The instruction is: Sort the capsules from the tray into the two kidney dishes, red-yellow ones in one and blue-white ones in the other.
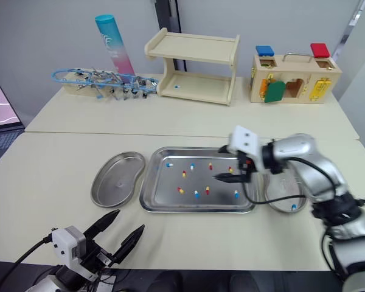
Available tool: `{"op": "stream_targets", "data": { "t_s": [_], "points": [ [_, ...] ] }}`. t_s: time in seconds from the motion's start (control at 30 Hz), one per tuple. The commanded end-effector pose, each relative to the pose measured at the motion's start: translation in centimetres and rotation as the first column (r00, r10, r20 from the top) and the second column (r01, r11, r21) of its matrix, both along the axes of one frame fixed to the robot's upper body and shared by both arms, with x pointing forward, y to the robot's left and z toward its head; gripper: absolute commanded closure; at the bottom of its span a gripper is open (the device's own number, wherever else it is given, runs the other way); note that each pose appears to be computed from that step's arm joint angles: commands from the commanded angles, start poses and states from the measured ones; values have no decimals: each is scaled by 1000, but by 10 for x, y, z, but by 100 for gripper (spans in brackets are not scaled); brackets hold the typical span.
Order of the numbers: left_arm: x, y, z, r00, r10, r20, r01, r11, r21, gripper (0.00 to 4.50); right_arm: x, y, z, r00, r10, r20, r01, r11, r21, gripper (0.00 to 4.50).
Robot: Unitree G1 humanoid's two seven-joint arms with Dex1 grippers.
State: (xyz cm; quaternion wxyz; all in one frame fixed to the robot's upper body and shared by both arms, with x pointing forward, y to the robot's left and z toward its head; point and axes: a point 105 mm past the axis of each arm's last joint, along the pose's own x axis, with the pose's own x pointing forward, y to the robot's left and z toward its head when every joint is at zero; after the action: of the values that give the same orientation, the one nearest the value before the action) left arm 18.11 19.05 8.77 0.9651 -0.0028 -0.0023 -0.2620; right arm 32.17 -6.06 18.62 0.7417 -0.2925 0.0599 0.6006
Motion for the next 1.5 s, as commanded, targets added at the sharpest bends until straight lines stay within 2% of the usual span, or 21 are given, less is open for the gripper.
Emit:
{"op": "stream_targets", "data": {
  "t_s": [0.03, 0.23, 0.47, 0.7, 0.93, 0.97, 1.03, 1.23, 1.5],
  "points": [
    [-3, 2, 4, 1000, -7, 17, 7, 1000, 9, 0, 9, 33, -4, 1000, 7, 23, -7, 1000, -10, 167],
    [-5, 2, 3, 1000, -15, 15, 15, 1000, 11, 0, 32, 76, -17, 998, -26, 63, 28, 999, -19, 167],
    [-4, 1, 6, 999, -26, 19, 26, 1000, 14, 0, 51, 115, -32, 997, -76, -2, 76, 997, -13, 167],
    [-3, 2, 7, 999, -26, 19, 26, 1000, 16, 0, 63, 138, -39, 993, -112, -29, 112, 994, -11, 167],
    [-4, 2, 7, 1000, -22, 15, 22, 1000, 17, 0, 71, 140, -52, 989, -148, -24, 147, 988, -44, 167],
    [-5, 3, 7, 1000, -21, 14, 21, 1000, 17, 0, 72, 139, -55, 987, -156, -26, 154, 987, -51, 209],
    [-5, 3, 6, 1000, -21, 12, 20, 1000, 17, 0, 73, 137, -59, 985, -167, -35, 164, 985, -60, 258],
    [-5, 2, 5, 1000, -24, 8, 24, 1000, 17, 0, 73, 138, -63, 983, -177, -45, 173, 982, -74, 443],
    [-3, 3, 6, 1000, -24, 11, 24, 1000, 19, 0, 68, 145, -43, 996, -91, -13, 90, 996, -23, 449]
  ]
}}
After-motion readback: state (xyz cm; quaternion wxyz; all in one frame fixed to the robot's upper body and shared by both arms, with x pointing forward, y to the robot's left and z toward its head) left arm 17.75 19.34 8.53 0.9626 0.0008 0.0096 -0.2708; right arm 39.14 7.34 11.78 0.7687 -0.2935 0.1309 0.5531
